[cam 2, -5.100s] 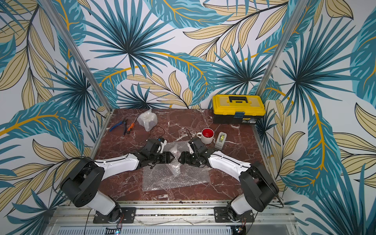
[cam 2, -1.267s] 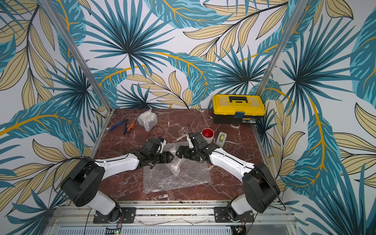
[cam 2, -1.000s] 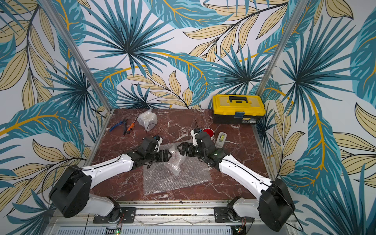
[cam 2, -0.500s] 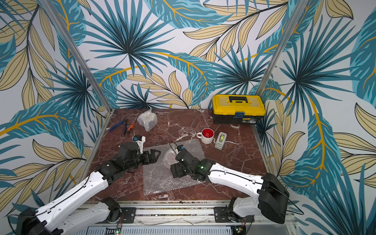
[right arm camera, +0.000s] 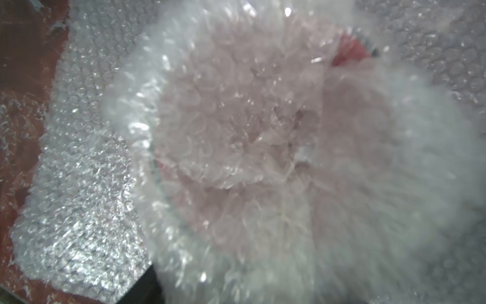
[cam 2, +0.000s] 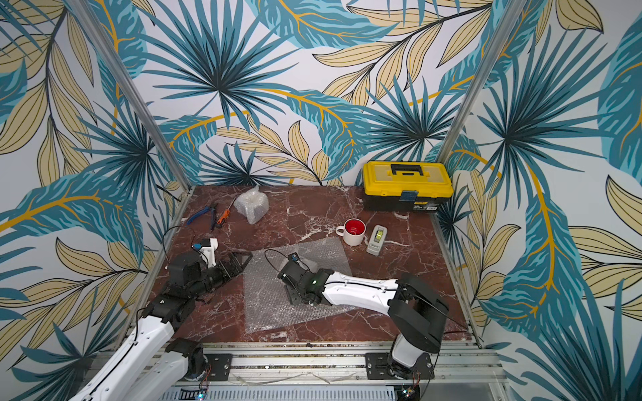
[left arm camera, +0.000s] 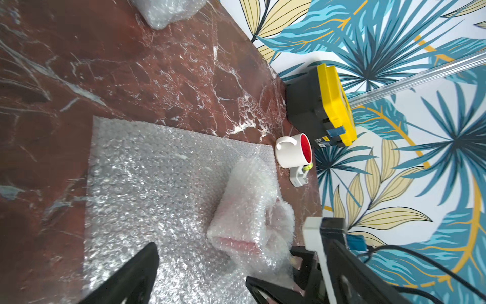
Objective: Wrap mugs in bubble wrap
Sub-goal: Pick up the bubble wrap from the bubble wrap.
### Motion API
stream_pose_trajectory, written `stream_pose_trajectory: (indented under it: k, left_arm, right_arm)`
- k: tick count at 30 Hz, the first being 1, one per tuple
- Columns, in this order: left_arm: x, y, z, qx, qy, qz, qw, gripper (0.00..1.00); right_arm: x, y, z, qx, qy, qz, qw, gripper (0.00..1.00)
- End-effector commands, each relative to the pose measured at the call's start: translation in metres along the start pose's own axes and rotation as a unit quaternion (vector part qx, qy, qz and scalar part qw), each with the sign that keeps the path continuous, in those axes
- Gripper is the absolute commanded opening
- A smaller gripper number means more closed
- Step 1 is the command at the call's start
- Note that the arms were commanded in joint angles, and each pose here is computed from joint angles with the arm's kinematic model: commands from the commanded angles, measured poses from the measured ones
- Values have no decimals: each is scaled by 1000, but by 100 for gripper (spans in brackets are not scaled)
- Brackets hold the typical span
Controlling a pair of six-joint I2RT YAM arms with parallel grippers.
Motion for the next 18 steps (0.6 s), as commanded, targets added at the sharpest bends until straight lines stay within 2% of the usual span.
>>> stream_pose_trajectory:
  k: [1,10,11,15,18]
  left_arm:
    - [-1,-3,-1,11,-32,-3,999,100]
    - [-8,7,-2,-5,-28,4,1000,100]
    - [-11,10,-2,-9,-28,5,1000,100]
    - [-26,28,3,-34,-18,18,999,100]
    - [-39,47,10,-53,-1,41,998,100]
  right_arm:
    - [-2,4,0,-7,-21,4,1000,54]
    - [-4,13,-15,-25,-17,26,999,3]
    - [-4,18,-23,-35,-17,30,999,0]
    - [-8,49,-55,-99,-25,33,994,0]
    - [-17,81,-67,-120,-52,48,990,0]
Point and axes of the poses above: each gripper's point midway between its finger pads, its own z axis out along the fingers, its own x axis along the line the jaws close on, y = z × x, the point moved 7 cm from there along -z, back along the fingers, and after that the axes turned 8 degrees about -z, right-handed, at the moved point
